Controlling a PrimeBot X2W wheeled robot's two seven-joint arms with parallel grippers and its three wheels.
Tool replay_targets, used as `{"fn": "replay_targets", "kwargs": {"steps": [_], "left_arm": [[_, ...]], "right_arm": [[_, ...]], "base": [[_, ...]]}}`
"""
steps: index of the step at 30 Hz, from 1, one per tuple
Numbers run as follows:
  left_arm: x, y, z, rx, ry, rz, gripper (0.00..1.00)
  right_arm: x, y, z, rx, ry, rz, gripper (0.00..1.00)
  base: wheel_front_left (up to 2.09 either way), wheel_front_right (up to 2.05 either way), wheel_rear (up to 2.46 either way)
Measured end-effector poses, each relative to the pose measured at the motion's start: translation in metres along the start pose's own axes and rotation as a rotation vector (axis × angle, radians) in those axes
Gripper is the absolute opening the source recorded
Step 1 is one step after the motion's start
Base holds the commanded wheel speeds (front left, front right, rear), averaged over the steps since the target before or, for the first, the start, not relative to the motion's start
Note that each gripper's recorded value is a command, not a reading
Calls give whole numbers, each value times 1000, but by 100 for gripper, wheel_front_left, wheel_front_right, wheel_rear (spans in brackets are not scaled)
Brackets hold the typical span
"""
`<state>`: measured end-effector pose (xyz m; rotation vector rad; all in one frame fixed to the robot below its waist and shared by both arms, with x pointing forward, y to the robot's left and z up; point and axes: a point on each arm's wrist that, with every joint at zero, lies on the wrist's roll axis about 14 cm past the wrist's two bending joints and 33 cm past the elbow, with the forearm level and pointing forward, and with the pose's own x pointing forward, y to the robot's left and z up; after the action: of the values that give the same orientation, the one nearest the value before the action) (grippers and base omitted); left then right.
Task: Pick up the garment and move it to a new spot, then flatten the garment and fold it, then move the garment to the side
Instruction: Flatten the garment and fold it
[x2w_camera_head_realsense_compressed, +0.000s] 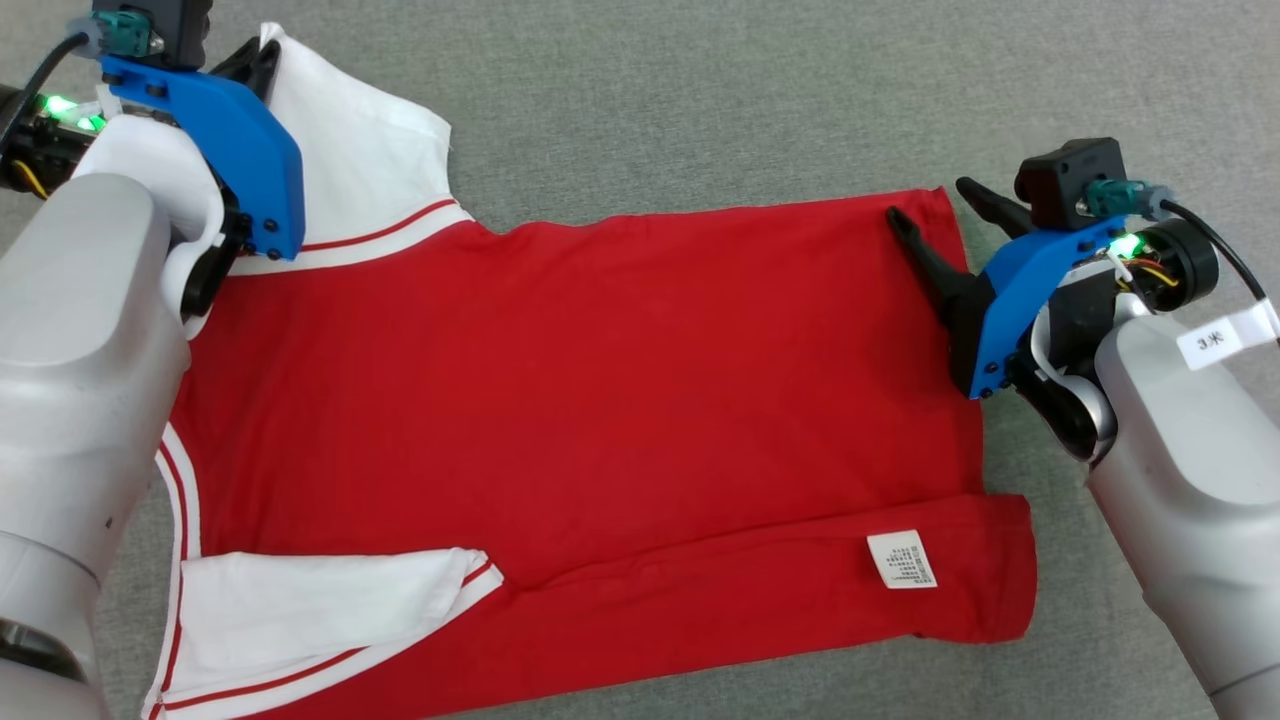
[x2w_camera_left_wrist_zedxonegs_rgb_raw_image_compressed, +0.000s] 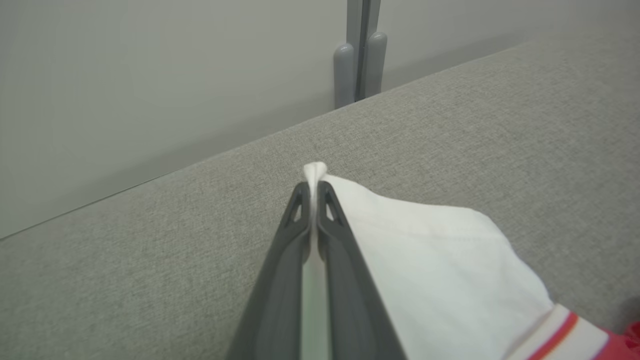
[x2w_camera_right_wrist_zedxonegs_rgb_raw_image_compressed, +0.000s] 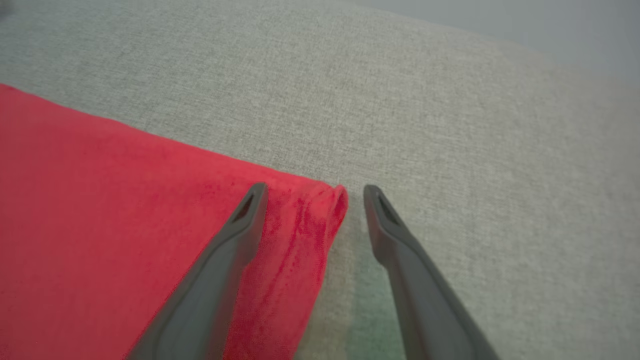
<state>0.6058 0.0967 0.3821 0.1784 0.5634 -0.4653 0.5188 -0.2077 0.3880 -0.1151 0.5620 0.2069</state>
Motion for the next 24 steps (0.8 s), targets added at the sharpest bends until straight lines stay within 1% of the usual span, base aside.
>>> {"fn": "replay_targets", "kwargs": {"steps": [2,3,4,5,8,12,16,21,24], "left_arm": [[-1,0,1,0,-8,-2,0],[-1,-1,0,3,-9,-3,0],[-2,-1,0,-2,-12,-3,0],[-3,0,1,-2,-17,-1,0],[-6,1,5,1,-38,4,0],[-14,6,20,-8,-108,21,0],[-26,8,39,-27,-182,35,0],[-43,4,58,-41,-276,37,0],[-55,-3,61,-53,-327,27,0]], "right_arm": [[4,2,-3,4,20,4,100],[6,3,-3,4,26,6,84],[7,3,-5,5,39,4,26],[8,2,-7,2,48,0,0],[9,-1,-3,4,41,-12,0],[8,-8,19,-7,-40,-33,0],[5,-10,33,-28,-101,-45,0],[-2,-1,55,-34,-211,-33,0],[-9,5,54,-27,-251,-24,0]], "base": [[0,0,0],[0,0,0],[0,0,0],[0,0,0],[0,0,0],[0,0,0],[0,0,0],[0,0,0],[0,0,0]]}}
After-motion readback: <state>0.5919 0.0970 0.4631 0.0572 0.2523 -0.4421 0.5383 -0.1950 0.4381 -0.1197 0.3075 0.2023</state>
